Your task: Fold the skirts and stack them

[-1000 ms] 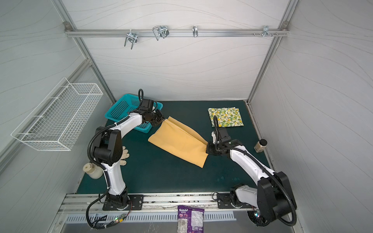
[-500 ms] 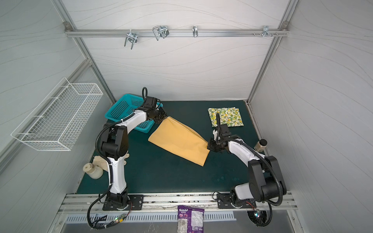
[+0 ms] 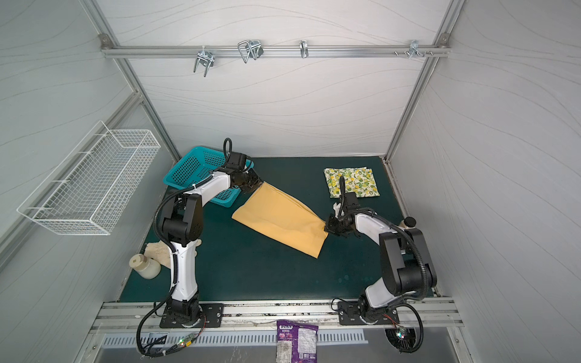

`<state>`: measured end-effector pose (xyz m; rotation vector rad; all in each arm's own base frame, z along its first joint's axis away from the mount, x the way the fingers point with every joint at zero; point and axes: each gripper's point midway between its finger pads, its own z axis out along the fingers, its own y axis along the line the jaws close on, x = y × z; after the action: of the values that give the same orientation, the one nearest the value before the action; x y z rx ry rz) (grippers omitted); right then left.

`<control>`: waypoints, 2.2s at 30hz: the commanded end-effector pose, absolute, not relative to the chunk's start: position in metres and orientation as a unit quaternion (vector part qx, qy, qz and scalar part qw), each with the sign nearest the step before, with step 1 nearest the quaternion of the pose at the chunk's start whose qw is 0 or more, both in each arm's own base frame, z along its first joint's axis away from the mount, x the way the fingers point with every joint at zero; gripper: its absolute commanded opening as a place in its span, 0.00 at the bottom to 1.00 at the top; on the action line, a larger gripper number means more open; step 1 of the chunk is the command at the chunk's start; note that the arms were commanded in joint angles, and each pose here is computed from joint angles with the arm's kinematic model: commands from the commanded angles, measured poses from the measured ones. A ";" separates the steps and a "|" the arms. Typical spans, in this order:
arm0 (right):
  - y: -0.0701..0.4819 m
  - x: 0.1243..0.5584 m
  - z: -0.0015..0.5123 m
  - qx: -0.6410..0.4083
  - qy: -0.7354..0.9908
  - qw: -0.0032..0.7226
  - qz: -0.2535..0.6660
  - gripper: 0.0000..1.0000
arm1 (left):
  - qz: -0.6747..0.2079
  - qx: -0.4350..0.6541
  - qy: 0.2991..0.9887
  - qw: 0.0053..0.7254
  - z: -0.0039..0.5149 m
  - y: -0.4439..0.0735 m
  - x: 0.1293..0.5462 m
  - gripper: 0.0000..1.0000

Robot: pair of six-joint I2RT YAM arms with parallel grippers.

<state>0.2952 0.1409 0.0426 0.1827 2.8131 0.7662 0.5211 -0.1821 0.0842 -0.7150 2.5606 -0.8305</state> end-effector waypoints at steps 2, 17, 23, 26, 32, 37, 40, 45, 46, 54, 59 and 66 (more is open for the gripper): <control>0.143 0.304 0.046 0.055 0.953 0.118 0.272 0.05 | -0.305 -0.235 0.899 0.207 0.119 -0.188 0.521 0.29; 0.132 0.307 0.053 0.066 0.954 0.134 0.259 0.07 | -0.322 -0.210 0.900 0.206 0.133 -0.195 0.482 0.31; 0.124 0.306 0.055 0.075 0.955 0.141 0.252 0.19 | -0.320 -0.207 0.903 0.198 0.124 -0.195 0.471 0.31; 0.122 0.309 0.068 0.074 0.951 0.159 0.255 0.34 | -0.322 -0.205 0.904 0.195 0.120 -0.196 0.463 0.31; 0.133 0.312 0.109 0.060 0.930 0.199 0.302 0.57 | -0.335 -0.198 0.899 0.200 0.124 -0.197 0.444 0.32; 0.146 0.303 0.120 0.045 0.921 0.203 0.331 0.76 | -0.346 -0.184 0.897 0.205 0.134 -0.201 0.420 0.34; 0.153 0.297 0.114 0.031 0.925 0.197 0.323 0.82 | -0.356 -0.183 0.892 0.210 0.136 -0.200 0.407 0.51; 0.156 0.295 0.095 0.028 0.931 0.181 0.316 0.87 | -0.352 -0.181 0.894 0.209 0.129 -0.195 0.392 0.64; 0.157 0.296 0.093 0.029 0.931 0.179 0.316 0.91 | -0.351 -0.181 0.895 0.208 0.127 -0.194 0.390 0.66; 0.157 0.302 0.080 0.032 0.937 0.166 0.306 0.99 | -0.343 -0.185 0.899 0.199 0.114 -0.190 0.381 0.76; 0.156 0.310 0.069 0.035 0.941 0.161 0.296 0.99 | -0.340 -0.184 0.900 0.201 0.114 -0.189 0.379 0.77; 0.154 0.320 0.057 0.046 0.942 0.150 0.298 0.99 | -0.331 -0.179 0.903 0.207 0.117 -0.184 0.375 0.77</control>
<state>0.3059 0.1534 0.0521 0.1456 2.7412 0.8496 0.3730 -0.1865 0.1050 -0.5369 2.5545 -0.9367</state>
